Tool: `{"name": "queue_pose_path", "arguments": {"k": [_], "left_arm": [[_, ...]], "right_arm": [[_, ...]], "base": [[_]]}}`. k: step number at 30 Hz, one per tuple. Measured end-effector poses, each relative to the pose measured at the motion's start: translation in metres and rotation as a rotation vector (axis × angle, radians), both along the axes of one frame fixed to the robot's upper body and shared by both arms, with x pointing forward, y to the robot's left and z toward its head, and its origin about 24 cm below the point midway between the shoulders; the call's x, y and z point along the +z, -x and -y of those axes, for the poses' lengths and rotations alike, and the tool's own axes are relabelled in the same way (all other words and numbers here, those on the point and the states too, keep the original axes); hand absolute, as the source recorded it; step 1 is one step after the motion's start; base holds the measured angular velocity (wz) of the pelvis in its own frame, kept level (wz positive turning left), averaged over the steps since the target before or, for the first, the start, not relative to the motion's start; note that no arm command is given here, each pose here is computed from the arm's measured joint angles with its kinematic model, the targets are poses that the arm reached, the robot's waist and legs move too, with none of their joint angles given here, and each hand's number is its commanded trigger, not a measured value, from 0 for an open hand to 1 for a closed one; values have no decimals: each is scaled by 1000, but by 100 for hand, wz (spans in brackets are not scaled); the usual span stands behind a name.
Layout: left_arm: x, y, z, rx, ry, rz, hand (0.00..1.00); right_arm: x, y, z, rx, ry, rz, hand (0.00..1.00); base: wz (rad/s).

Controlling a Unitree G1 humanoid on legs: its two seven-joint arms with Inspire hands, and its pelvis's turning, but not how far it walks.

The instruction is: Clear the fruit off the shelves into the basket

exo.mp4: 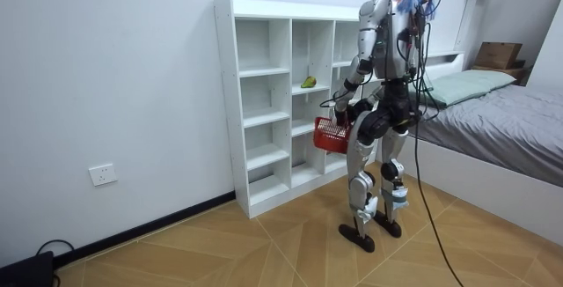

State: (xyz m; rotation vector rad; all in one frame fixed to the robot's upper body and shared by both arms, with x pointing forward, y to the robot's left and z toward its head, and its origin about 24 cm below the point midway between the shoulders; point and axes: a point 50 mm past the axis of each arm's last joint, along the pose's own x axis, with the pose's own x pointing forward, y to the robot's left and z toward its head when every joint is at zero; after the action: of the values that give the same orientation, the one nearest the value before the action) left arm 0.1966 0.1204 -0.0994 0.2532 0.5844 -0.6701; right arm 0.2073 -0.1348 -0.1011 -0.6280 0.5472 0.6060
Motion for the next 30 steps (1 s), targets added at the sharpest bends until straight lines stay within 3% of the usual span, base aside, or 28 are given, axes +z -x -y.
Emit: {"name": "queue_pose_path", "arguments": {"k": [14, 30], "left_arm": [[-4, 8, -6, 22, 1, -25, 100], [-16, 35, -37, 266, -67, -51, 100]], "right_arm": [[-1, 10, 0, -33, -98, -81, 0], [51, 7, -18, 89, -197, 146, 0]], "base": [[3], [2]]}}
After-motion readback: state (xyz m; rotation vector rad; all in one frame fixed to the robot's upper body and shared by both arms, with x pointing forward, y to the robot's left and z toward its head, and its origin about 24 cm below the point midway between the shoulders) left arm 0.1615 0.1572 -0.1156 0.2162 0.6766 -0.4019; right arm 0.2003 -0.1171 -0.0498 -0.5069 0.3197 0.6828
